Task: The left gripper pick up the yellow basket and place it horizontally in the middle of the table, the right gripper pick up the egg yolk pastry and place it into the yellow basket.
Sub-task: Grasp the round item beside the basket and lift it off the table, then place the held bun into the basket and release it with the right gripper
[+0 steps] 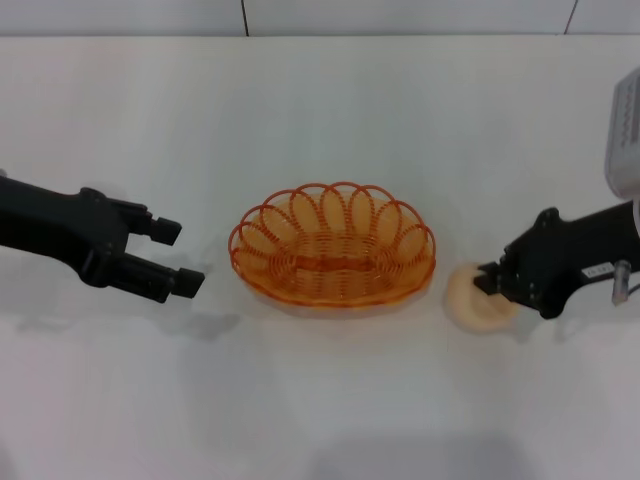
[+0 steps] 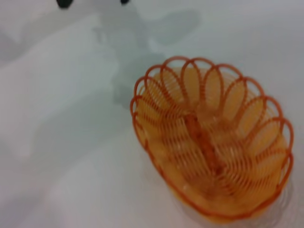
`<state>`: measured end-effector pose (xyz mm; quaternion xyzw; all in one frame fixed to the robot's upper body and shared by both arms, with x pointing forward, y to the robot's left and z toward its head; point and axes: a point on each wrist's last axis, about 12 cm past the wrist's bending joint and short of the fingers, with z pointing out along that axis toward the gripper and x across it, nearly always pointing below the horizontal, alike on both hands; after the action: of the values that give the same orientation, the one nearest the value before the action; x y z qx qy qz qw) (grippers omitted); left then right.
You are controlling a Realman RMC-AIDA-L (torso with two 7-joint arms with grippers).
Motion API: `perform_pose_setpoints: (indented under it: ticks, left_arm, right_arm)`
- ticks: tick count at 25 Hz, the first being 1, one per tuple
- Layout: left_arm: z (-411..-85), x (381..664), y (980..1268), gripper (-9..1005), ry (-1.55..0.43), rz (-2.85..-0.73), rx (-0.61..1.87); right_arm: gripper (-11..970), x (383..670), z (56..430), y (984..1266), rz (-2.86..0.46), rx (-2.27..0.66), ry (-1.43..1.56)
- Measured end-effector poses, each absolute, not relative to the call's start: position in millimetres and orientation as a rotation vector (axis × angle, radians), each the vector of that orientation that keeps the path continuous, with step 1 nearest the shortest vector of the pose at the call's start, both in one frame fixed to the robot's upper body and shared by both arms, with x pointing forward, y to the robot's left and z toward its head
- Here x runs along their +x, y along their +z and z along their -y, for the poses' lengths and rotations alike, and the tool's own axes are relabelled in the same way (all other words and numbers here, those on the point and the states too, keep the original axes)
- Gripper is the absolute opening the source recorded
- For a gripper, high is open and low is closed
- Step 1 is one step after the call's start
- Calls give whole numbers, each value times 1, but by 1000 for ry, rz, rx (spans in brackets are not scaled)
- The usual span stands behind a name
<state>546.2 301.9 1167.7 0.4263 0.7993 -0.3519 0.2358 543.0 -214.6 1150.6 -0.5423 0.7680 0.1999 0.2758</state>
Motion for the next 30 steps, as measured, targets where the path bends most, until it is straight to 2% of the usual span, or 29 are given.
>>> perform_pose_setpoints:
  ticks: [10, 17, 30]
  left_arm:
    - [-305, 544, 1159, 885, -928, -2222, 1175]
    - [-302, 546, 1160, 884, -931, -2210, 1183]
    - [-297, 549, 1161, 885, -934, -2194, 1192]
  right_arm:
    - [31, 546, 203, 1172, -1990, -1460, 524]
    - [30, 553, 180, 1184, -1925, -1502, 547]
    - [38, 567, 140, 1175, -1868, -1541, 512]
